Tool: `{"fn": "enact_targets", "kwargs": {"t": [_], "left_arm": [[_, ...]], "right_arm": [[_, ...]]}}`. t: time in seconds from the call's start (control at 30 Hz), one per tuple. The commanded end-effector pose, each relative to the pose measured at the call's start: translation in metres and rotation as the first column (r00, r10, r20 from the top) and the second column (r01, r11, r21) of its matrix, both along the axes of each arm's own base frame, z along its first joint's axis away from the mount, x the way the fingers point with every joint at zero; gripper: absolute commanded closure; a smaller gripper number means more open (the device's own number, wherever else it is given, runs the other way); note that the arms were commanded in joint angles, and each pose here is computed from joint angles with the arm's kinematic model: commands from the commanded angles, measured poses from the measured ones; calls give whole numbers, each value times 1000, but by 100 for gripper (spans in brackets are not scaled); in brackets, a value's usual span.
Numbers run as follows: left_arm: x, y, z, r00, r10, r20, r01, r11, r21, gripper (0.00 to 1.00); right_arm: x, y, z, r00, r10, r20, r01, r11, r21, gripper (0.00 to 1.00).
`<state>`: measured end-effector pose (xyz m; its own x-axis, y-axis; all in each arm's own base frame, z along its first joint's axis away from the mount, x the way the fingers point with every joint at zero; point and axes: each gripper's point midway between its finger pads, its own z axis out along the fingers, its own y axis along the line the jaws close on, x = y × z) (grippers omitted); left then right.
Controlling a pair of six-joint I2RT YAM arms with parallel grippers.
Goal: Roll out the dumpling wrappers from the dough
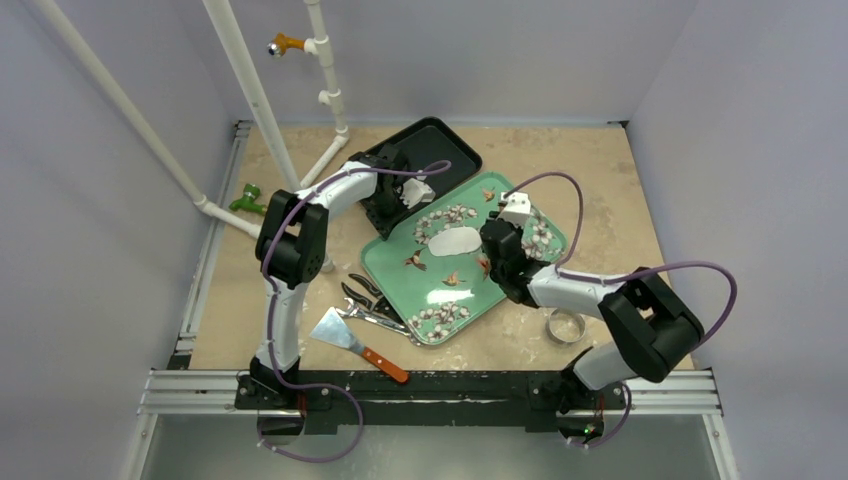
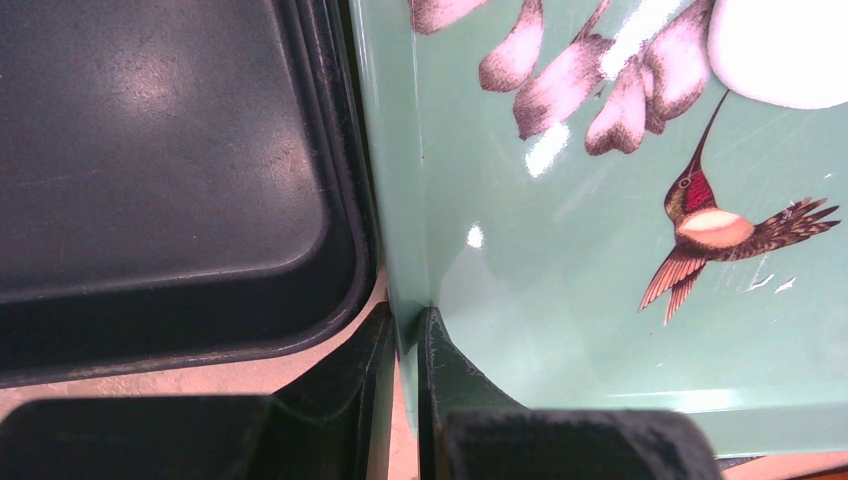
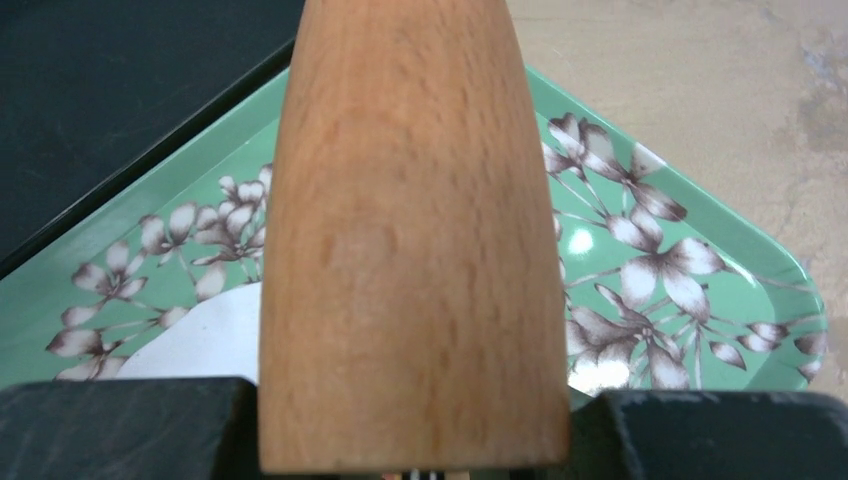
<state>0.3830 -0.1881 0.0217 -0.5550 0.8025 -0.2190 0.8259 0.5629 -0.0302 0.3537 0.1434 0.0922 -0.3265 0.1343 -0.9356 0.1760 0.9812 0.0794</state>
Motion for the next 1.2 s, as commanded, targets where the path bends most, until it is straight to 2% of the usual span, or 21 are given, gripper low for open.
{"fn": "enact_targets", "kwargs": {"t": [0.0, 0.1, 0.2, 0.27, 0.4, 0.63, 0.93, 1.17], "left_arm": [[-1, 26, -16, 1000, -26, -18, 27, 995, 100, 100], [0, 26, -15, 1000, -23, -13, 24, 994, 103, 100], [-1, 26, -15, 1000, -23, -12, 24, 994, 103, 100], [-1, 26, -15, 1000, -24, -11, 25, 994, 103, 100], [-1, 25, -14, 1000, -25, -9, 26, 994, 103, 100], [-1, 25, -15, 1000, -27, -7, 27, 995, 99, 100], [-1, 25, -15, 1000, -26, -5, 27, 995, 99, 100], [-2, 25, -14, 1000, -27, -5, 28, 995, 98, 100]], "right_arm": [[17, 30, 50, 985, 133, 106, -133, 991, -9, 100], [23, 43, 79, 964, 158, 214, -174, 983, 54, 100], [28, 64, 83, 940, 223, 259, -251, 964, 82, 100], [31, 77, 66, 941, 257, 220, -280, 957, 78, 100], [34, 81, 23, 964, 231, 127, -245, 963, 108, 100], [16, 38, -20, 995, 86, 55, -89, 995, 48, 100], [-9, 3, -33, 1000, -5, 25, 5, 1000, -11, 100], [-15, -1, -38, 999, -33, 5, 33, 999, 16, 100]]}}
